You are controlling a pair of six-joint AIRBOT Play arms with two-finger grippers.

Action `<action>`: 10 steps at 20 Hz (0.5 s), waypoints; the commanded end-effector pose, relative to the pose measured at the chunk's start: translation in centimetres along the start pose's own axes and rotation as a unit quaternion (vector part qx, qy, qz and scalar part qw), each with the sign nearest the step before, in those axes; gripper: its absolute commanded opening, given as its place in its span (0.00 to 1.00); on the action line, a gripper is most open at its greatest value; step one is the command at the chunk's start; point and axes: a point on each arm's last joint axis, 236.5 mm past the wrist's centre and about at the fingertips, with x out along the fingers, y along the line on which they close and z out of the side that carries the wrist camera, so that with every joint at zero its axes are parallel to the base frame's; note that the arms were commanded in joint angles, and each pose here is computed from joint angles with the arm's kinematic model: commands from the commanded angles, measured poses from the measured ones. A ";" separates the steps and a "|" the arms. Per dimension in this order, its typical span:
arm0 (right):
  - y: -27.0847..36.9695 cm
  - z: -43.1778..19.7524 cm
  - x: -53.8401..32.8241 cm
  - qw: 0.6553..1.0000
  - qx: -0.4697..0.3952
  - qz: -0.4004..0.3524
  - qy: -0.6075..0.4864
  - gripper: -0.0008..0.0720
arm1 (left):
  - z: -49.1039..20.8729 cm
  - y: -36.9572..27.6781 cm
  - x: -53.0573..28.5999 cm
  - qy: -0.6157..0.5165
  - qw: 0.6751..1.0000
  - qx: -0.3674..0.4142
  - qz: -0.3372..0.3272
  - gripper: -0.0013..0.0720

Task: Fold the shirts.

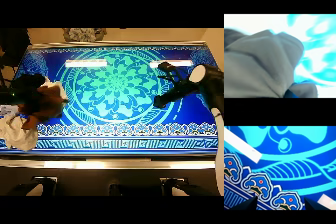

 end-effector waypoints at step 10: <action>3.0 -7.0 -13.6 0.996 -0.017 -0.085 0.002 0.92 | -19.5 -22.4 10.0 0.206 0.946 0.153 -0.199 0.06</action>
